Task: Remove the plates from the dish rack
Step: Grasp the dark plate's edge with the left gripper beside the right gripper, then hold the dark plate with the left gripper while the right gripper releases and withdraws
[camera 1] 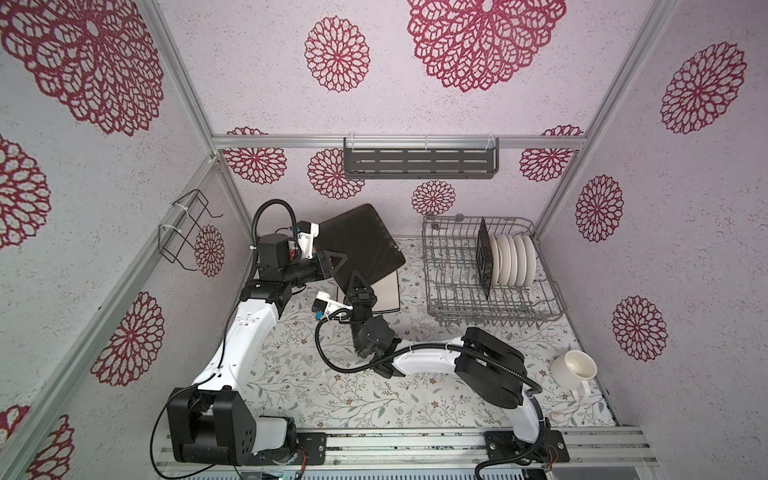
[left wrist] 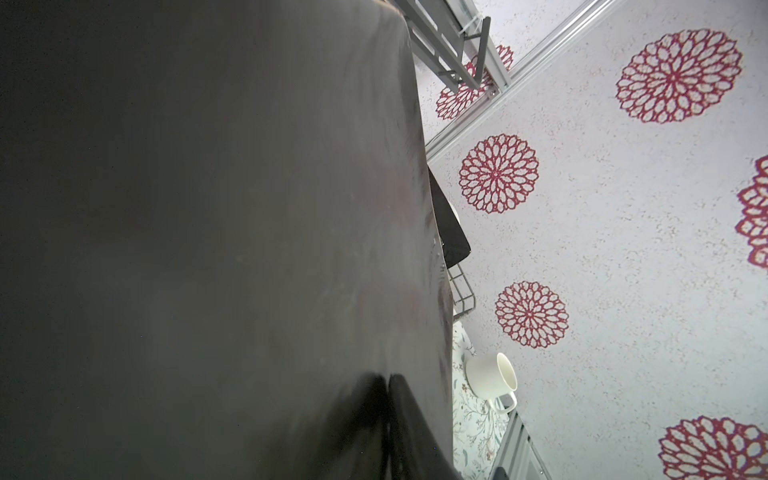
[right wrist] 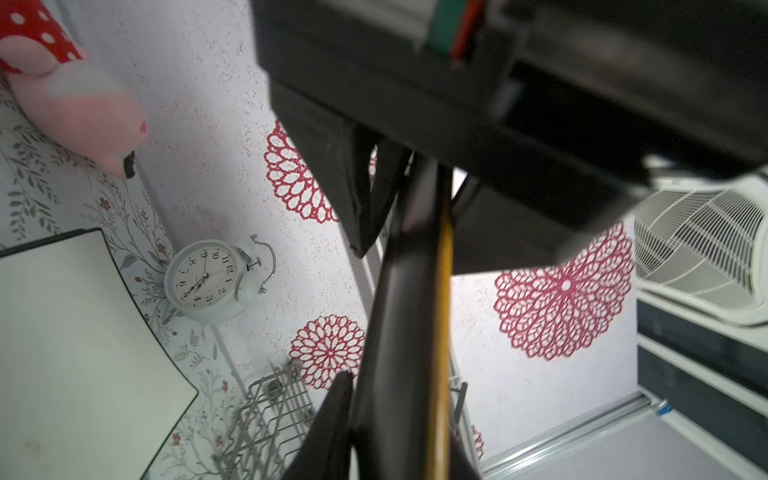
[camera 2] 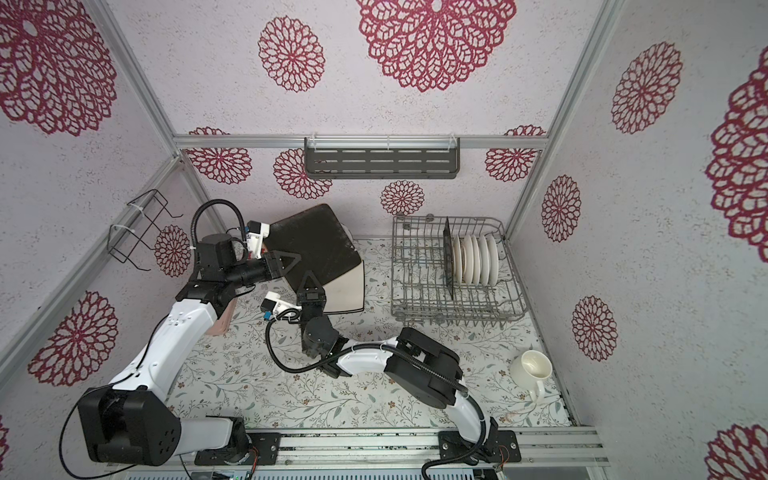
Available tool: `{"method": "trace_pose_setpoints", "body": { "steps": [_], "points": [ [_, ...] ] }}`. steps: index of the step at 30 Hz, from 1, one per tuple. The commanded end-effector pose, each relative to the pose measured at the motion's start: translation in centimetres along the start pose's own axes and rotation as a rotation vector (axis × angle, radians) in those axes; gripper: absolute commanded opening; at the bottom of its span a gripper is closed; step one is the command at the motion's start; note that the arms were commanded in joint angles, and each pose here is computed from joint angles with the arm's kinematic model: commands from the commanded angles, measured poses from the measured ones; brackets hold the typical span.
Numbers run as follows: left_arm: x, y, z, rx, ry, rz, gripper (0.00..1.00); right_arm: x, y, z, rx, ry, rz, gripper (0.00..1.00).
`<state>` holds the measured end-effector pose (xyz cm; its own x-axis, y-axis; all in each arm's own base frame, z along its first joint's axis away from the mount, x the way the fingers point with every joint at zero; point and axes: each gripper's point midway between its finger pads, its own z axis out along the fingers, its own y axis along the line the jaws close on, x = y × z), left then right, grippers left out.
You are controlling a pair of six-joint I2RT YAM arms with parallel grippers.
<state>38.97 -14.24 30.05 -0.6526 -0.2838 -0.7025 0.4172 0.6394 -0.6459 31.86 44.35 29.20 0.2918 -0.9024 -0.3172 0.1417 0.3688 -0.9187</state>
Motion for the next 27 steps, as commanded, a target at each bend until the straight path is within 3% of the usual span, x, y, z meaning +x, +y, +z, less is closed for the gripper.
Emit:
{"method": "trace_pose_setpoints", "body": {
  "steps": [1,3,12,15,16,21,27],
  "points": [
    [-2.9,-4.0,-1.1,0.122,-0.09,0.15,0.0,-2.2,-5.8,-1.8,0.056,-0.112,0.26,0.47],
    [-3.0,-4.0,-1.1,0.117,-0.094,0.149,0.0,-2.0,-5.6,-2.1,0.038,-0.113,0.277,0.57],
    [-4.5,-5.0,-1.7,0.127,-0.13,0.181,0.0,-1.1,-4.8,-2.8,0.009,-0.058,0.287,0.82],
    [-5.3,-5.1,-1.8,0.122,-0.141,0.195,0.0,-1.5,-2.8,-4.5,-0.123,-0.065,0.302,0.91],
    [-5.6,-5.0,-1.7,0.116,-0.14,0.194,0.0,-1.6,-1.7,-5.5,-0.194,-0.079,0.307,0.98],
    [-5.9,-4.2,-1.2,0.097,-0.128,0.191,0.0,-1.1,1.5,-9.2,-0.513,-0.082,0.463,0.99],
    [-5.7,-3.5,-1.1,0.066,-0.125,0.178,0.0,0.9,1.7,-12.1,-0.669,-0.041,0.53,0.98]
  ]
}}
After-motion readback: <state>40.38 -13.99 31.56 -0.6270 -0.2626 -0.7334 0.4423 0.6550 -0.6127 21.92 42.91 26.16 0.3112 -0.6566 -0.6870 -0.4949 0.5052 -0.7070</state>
